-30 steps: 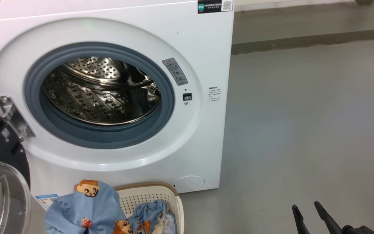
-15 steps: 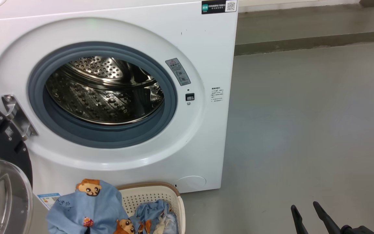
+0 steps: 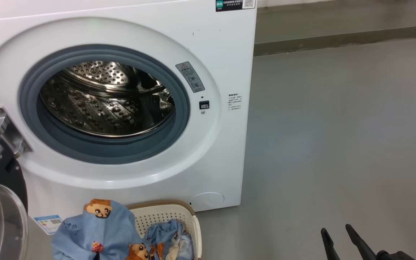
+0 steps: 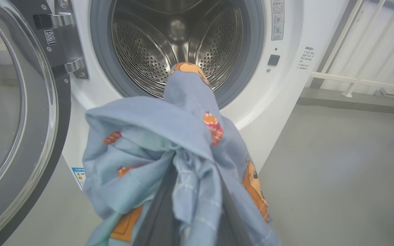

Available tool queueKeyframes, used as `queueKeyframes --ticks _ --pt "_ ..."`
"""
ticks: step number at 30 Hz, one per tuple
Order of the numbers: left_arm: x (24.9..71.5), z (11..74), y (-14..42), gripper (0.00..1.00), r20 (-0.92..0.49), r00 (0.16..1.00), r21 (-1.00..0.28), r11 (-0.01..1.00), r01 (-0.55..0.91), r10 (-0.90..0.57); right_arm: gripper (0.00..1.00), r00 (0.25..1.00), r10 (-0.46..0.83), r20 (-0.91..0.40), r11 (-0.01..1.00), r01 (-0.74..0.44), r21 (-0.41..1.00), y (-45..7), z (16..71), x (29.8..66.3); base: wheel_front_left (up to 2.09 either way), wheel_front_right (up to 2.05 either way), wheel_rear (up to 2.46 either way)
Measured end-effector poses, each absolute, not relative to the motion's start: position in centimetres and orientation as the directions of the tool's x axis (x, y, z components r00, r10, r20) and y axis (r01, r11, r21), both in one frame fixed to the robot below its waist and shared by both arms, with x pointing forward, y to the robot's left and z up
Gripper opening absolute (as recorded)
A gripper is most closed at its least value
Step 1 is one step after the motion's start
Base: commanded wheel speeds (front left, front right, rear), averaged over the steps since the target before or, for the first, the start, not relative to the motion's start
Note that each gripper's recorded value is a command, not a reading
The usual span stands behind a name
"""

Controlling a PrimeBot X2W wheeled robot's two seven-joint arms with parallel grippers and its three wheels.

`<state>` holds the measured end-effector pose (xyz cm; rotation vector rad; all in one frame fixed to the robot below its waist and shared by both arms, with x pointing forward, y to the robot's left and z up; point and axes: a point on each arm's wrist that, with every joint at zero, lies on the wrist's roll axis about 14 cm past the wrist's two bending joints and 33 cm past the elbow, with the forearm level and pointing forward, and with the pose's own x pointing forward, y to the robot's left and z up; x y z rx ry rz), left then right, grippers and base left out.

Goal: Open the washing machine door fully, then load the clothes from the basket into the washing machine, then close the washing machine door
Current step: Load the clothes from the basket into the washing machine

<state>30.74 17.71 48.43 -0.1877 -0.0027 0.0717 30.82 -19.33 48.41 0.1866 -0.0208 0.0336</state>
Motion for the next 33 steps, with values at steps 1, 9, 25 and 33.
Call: queueKeyframes --ticks 1,9,25,33 --pt "30.8 48.4 17.7 0.0 -0.007 0.998 -0.186 0.98 -0.069 0.069 1.0 0.999 0.028 0.022 0.982 -0.032 0.187 -19.4 48.4 30.8 0.0 0.0 0.0" --pt "32.2 48.1 16.9 0.0 -0.015 0.999 -0.183 0.982 -0.043 0.041 1.0 1.0 0.013 0.01 0.98 -0.015 0.198 -19.5 48.0 30.4 0.0 0.0 0.0" --pt "42.4 51.6 15.0 0.0 0.093 0.994 -0.149 0.987 0.062 -0.049 1.0 0.997 -0.06 -0.051 0.973 0.07 0.219 -20.8 46.4 30.0 0.0 0.0 0.0" --pt "50.0 54.6 14.3 0.0 0.179 0.98 -0.116 0.987 0.107 -0.085 1.0 0.995 -0.072 -0.073 0.972 0.087 0.221 -20.9 45.9 32.1 0.0 0.0 0.0"
